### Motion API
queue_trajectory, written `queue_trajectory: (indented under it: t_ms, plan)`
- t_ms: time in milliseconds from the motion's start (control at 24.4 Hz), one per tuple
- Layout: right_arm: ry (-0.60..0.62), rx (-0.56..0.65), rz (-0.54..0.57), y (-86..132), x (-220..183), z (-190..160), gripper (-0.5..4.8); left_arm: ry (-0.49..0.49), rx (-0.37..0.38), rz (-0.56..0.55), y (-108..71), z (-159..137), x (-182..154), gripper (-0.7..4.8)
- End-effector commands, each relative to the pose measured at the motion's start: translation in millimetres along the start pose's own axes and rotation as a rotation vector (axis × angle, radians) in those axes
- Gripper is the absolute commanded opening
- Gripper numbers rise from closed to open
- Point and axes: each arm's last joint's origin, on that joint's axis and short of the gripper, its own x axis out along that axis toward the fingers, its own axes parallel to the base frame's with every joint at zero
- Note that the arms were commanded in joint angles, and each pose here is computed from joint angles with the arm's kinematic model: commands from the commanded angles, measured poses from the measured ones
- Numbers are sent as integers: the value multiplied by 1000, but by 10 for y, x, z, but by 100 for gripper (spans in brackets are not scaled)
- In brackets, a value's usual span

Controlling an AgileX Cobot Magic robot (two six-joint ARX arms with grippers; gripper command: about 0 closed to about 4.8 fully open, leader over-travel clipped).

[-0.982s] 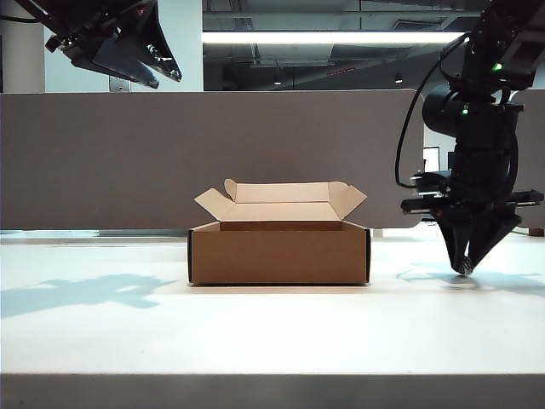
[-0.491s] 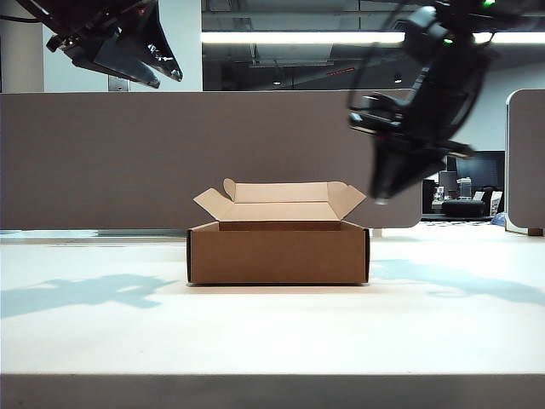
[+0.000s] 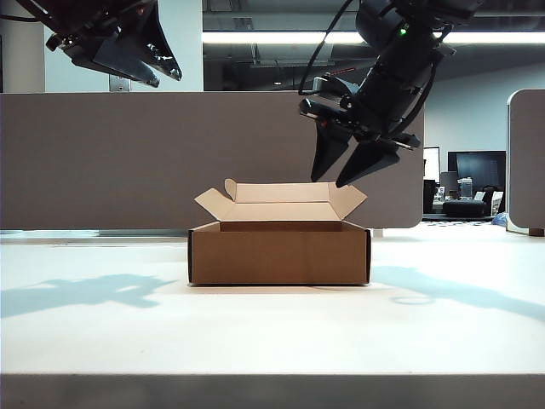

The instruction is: Pick up all the paper balls on the table and put them in the paper box.

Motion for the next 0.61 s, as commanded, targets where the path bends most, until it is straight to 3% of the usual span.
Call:
queue_trajectory:
  t_ms: [41,246,368,409,491,614]
  plan:
    - [-30,-7,4,19,-37,51,244,-14,8,-2,-3,16,-11,192]
    - [-51,-11,7,31,-87,80,236,-6,6,2,-2,8,-11,185]
    - [-122,-21,-3,55,-282,176,134,6,5,49,12,-1,-5,176]
    - [-160,-26,-20,74,-422,225,125,12,4,68,17,-6,-6,105]
    - [-199,-47,-41,99,-595,272,42,29,0,68,14,-20,-16,32]
    - [-251,-87,-76,143,-881,318,1,48,27,69,-2,-26,-79,31]
